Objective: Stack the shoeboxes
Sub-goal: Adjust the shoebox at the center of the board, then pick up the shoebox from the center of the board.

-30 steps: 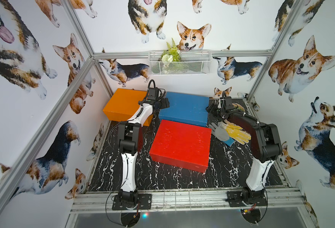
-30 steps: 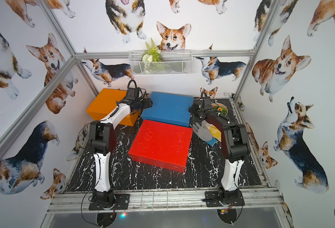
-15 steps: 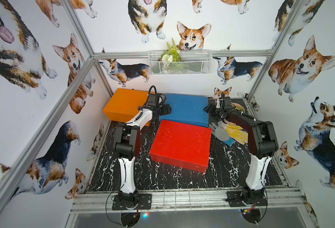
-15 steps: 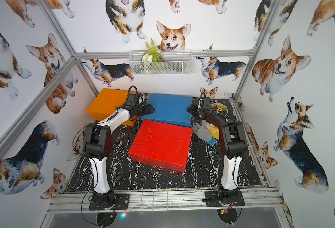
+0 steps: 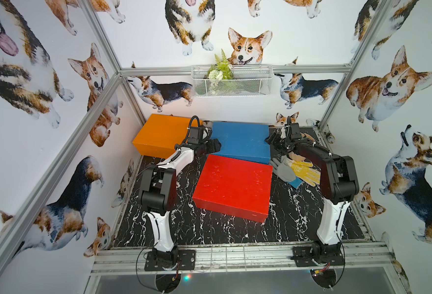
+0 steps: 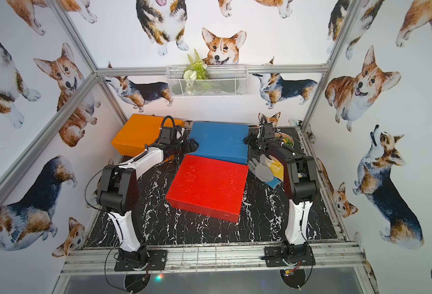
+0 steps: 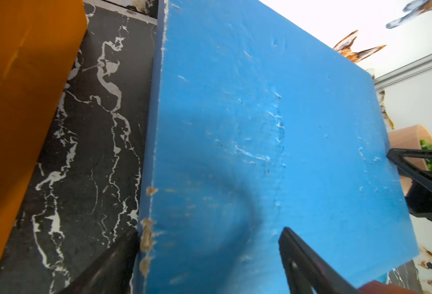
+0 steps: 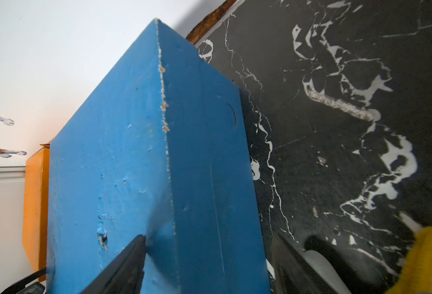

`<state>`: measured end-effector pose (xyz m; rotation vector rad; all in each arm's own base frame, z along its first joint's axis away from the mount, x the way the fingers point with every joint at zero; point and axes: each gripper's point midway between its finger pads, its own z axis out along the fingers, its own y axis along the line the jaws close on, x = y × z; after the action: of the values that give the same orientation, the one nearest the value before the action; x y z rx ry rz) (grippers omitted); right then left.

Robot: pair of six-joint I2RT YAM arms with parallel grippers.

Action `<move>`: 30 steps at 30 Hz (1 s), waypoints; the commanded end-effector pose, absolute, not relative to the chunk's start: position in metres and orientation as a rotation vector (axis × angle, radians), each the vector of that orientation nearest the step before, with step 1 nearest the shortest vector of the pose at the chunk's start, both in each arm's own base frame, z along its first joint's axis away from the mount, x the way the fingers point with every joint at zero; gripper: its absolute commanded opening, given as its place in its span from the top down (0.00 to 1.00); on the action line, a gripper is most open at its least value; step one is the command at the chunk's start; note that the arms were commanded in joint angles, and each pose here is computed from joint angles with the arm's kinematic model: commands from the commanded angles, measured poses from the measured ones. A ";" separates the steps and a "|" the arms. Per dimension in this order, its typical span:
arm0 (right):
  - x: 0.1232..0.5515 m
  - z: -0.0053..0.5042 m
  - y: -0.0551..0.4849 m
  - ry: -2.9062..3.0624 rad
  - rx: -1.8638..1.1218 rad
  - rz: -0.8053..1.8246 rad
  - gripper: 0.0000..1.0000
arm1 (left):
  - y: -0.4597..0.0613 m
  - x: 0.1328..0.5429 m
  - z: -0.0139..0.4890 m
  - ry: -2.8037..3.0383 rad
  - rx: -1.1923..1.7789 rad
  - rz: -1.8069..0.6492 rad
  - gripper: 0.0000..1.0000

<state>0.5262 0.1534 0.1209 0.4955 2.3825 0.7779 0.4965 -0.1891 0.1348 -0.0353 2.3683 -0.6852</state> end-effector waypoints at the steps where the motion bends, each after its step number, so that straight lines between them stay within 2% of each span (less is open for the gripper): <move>1: 0.525 0.126 0.154 2.388 0.481 0.778 0.22 | -0.197 0.492 0.150 2.312 -0.022 -0.738 0.12; 9: 0.519 0.140 0.148 2.371 0.482 0.748 0.20 | -0.176 0.496 0.145 2.356 -0.091 -0.609 0.10; 10: 0.518 0.144 0.146 2.367 0.482 0.734 0.20 | -0.174 0.497 0.149 2.352 -0.095 -0.599 0.10; 12: 0.514 0.155 0.141 2.356 0.481 0.703 0.17 | -0.168 0.497 0.156 2.346 -0.102 -0.566 0.00; 18: 0.490 0.198 0.123 2.298 0.497 0.631 0.08 | -0.156 0.480 0.195 2.293 -0.105 -0.531 0.00; 20: 0.471 0.212 0.111 2.281 0.540 0.584 0.00 | -0.152 0.464 0.215 2.248 -0.108 -0.542 0.00; 24: 0.425 0.230 0.097 2.220 0.619 0.600 0.00 | -0.132 0.418 0.242 2.169 -0.138 -0.522 0.00; 26: 0.400 0.230 0.096 2.202 0.649 0.653 0.00 | -0.122 0.392 0.245 2.141 -0.157 -0.519 0.00; 30: 0.355 0.220 0.106 2.187 0.599 0.736 0.00 | -0.103 0.338 0.214 2.148 -0.207 -0.512 0.00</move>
<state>0.3782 0.0983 0.2236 0.5821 2.2052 0.6658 0.3644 -0.1178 0.2369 -0.1415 2.1332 -0.5367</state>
